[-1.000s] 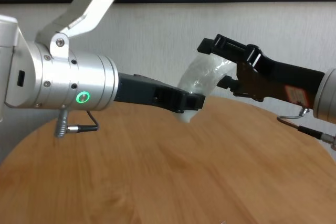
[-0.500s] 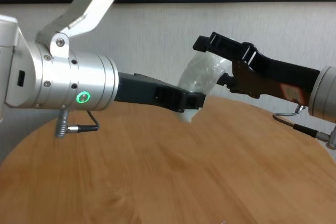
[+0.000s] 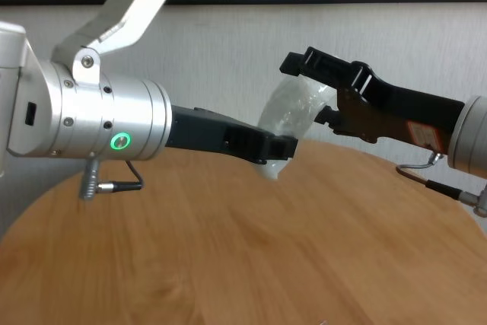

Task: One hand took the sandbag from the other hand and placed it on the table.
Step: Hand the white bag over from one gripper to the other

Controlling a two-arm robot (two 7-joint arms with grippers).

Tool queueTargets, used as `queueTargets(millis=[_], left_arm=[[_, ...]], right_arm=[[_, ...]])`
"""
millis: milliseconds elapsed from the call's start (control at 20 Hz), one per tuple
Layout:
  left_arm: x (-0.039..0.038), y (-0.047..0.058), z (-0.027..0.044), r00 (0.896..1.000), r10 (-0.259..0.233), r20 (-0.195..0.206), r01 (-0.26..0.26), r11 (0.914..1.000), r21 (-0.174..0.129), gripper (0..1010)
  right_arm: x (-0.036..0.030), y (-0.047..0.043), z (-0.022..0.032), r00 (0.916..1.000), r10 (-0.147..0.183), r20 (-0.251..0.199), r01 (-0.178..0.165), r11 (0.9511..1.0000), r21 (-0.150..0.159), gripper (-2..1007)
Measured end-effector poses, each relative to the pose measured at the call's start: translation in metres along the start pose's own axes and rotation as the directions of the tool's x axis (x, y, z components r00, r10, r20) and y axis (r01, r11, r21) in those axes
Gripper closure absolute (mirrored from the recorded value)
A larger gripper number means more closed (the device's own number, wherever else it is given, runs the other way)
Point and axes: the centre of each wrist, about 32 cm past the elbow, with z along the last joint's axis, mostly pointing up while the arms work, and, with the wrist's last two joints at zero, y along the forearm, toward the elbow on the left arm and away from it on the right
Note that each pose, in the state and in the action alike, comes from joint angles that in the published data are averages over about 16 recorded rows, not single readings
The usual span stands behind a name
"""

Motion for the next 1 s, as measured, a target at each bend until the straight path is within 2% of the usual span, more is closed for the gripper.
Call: queueTargets(millis=[700, 1000], left_arm=[[0.0000, 0.0000, 0.0000, 1.000, 0.000, 0.000, 0.000, 1.0000, 0.000, 621], [0.0000, 0.0000, 0.0000, 1.000, 0.000, 0.000, 0.000, 1.0000, 0.000, 621]], right_arm=[[0.0000, -0.0005, 0.0004, 1.0000, -0.001, -0.002, 0.001, 1.0000, -0.003, 385], [0.0000, -0.0006, 0.0004, 1.0000, -0.002, -0.002, 0.002, 1.0000, -0.003, 460]])
